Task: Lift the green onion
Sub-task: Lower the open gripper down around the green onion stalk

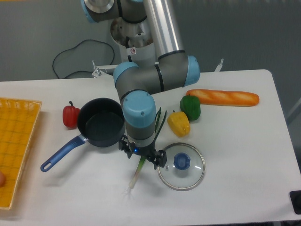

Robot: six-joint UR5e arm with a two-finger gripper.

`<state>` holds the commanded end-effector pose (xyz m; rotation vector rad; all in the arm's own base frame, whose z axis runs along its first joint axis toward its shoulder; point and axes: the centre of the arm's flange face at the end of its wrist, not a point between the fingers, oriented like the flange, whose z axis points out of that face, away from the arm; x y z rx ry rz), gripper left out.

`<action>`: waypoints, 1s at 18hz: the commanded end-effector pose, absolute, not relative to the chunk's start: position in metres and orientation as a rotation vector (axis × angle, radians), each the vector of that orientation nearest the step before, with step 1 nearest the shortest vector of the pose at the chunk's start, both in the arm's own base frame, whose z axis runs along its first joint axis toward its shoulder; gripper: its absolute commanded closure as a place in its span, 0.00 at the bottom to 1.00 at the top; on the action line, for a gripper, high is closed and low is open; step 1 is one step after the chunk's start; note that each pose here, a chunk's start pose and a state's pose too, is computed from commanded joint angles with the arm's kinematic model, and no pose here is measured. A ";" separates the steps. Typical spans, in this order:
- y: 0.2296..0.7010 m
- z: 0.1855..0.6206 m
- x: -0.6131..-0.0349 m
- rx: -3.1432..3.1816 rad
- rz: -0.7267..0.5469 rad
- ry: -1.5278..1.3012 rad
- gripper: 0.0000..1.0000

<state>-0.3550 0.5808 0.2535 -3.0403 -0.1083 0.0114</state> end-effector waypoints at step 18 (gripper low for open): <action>0.603 0.213 -0.349 -3.061 -0.061 -0.165 0.00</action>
